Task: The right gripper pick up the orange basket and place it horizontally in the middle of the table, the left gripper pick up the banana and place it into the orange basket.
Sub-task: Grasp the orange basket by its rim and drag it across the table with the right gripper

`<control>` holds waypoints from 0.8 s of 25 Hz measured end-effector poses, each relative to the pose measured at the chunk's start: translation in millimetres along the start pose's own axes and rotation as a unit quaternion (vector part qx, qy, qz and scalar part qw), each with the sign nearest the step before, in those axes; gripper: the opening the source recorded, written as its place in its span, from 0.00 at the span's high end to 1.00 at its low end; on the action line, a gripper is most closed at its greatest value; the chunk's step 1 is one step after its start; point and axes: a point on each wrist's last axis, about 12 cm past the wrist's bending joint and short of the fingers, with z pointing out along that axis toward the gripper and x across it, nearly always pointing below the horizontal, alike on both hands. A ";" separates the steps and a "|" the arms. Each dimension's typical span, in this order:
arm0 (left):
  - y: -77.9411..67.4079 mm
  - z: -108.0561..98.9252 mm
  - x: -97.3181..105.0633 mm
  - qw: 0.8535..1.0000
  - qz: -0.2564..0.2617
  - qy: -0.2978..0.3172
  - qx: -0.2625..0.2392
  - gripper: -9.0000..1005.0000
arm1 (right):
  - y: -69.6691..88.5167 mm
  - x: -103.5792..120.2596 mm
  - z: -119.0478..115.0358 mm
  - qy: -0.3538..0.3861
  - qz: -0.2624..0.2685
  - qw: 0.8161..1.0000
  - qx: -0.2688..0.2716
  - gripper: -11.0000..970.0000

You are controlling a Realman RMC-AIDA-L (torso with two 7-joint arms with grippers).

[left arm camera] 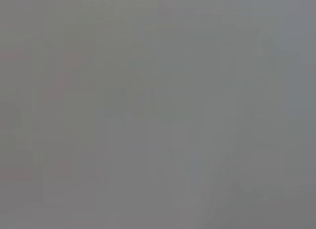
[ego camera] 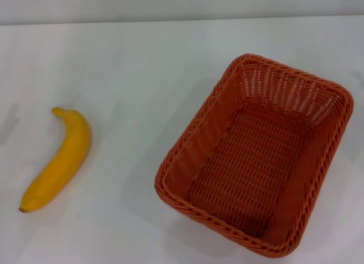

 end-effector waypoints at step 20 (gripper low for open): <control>-2.6 -7.5 5.6 1.000 -0.013 0.023 0.003 0.12 | 71.0 -113.8 158.9 0.402 -0.121 0.899 -0.125 0.21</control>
